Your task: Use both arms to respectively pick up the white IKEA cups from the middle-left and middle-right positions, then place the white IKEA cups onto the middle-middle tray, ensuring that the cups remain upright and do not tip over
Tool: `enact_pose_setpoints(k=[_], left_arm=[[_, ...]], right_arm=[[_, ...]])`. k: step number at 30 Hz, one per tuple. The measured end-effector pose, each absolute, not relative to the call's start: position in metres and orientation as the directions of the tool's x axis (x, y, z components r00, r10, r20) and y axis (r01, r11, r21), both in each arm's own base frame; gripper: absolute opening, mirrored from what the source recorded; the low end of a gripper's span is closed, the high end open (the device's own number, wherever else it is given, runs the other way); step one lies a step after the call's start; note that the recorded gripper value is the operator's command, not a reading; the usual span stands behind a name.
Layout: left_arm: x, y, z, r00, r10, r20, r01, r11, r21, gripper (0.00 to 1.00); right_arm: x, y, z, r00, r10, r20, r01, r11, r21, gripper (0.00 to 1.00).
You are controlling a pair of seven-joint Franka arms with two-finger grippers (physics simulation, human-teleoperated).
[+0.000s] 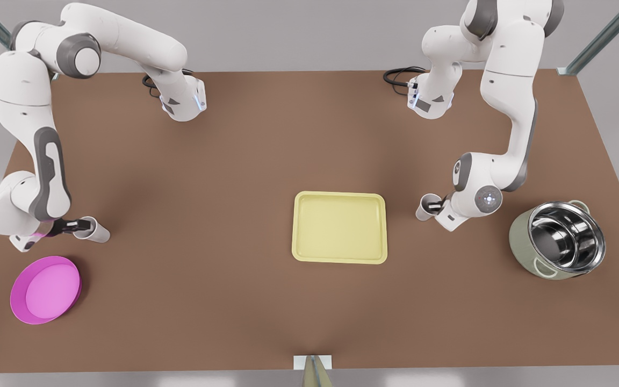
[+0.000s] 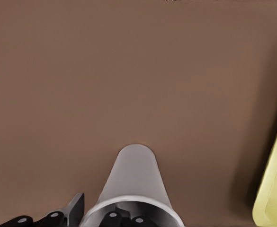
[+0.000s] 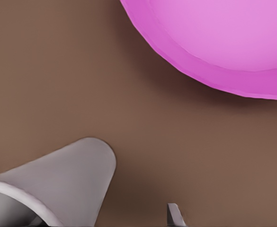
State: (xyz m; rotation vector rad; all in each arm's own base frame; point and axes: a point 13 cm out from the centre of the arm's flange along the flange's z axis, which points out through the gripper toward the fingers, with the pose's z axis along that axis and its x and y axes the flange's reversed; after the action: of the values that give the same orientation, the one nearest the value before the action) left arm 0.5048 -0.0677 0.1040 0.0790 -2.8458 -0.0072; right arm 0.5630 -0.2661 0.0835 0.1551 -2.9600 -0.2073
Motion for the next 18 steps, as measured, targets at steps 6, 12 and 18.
enact_pose_setpoints(k=[6, 12, 18], left_arm=[[0.517, -0.075, 0.126, -0.967, -0.058, 0.249, -0.061, 0.998, -0.006, 0.21], [0.581, -0.139, 0.187, -0.983, 0.024, 0.183, 0.018, 0.999, -0.031, 0.21], [0.596, -0.291, 0.183, -0.975, 0.129, 0.181, 0.118, 0.991, -0.070, 0.21]], right_arm=[[0.569, -0.265, 0.083, -0.977, -0.157, 0.143, -0.137, 0.980, 0.145, 0.37], [0.582, -0.243, 0.094, -0.967, -0.221, 0.130, -0.201, 0.968, 0.152, 0.21], [0.611, -0.142, 0.131, -0.940, -0.336, 0.066, -0.308, 0.914, 0.265, 0.21]])
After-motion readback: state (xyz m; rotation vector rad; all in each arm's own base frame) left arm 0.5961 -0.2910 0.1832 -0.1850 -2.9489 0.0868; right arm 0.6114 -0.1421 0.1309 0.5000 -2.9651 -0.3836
